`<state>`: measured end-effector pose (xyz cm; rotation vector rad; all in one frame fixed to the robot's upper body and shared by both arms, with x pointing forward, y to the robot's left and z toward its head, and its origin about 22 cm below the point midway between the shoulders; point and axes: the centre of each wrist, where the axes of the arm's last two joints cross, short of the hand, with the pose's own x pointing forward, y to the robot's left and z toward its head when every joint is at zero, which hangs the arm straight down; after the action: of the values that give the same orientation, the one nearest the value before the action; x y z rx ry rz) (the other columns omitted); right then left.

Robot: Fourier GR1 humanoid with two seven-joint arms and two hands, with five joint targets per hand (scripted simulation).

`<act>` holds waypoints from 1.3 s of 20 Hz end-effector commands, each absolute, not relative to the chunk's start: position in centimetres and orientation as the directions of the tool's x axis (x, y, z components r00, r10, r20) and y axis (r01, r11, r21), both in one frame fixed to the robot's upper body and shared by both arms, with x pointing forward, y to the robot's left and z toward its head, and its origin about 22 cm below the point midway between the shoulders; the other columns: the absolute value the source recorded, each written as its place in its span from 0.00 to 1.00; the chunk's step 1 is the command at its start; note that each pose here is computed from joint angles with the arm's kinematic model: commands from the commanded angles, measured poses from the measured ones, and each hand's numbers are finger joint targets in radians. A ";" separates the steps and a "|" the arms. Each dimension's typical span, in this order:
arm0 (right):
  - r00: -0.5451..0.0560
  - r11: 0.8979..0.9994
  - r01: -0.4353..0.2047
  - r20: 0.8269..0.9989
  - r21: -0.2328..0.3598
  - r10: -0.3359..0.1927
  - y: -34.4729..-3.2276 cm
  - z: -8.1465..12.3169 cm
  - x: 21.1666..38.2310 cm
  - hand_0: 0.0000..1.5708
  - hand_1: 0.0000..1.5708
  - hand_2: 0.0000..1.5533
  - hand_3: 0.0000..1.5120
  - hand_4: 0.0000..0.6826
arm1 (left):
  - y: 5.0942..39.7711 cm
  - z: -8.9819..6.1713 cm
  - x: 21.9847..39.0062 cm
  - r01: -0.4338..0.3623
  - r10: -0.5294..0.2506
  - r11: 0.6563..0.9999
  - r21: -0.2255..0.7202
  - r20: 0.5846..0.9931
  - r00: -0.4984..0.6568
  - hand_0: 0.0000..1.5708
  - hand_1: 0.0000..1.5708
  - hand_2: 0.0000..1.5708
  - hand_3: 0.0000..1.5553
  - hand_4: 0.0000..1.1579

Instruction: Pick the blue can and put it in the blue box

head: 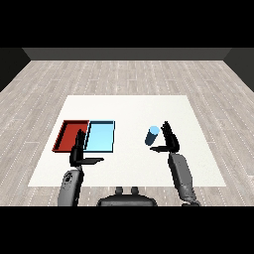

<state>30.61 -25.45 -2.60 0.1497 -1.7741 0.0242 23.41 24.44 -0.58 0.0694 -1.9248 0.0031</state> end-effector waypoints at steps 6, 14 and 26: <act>-0.124 0.993 -0.081 0.987 0.091 -0.100 -28.1 -3.3 33.3 0.00 0.00 0.00 0.00 0.00 | 25.3 -1.8 23.6 -0.053 -0.034 0.998 0.017 0.936 -0.351 0.00 0.00 0.00 0.00 0.00; -0.073 0.995 -0.042 0.993 0.095 -0.097 -26.1 -4.4 34.6 0.00 0.00 0.00 0.00 0.00 | 25.7 -0.2 22.2 -0.058 -0.039 0.998 0.020 0.937 -0.348 0.00 0.00 0.00 0.00 0.00; -0.037 0.985 -0.043 0.984 0.170 -0.172 -23.6 -6.2 36.2 0.00 0.00 0.00 0.00 0.00 | 26.2 0.2 21.9 -0.078 -0.072 0.996 0.047 0.930 -0.362 0.00 0.00 0.00 0.00 0.00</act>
<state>35.13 -24.10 -6.42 0.1586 -1.6139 -0.0926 23.10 25.38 -0.20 0.0970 -1.9355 0.0077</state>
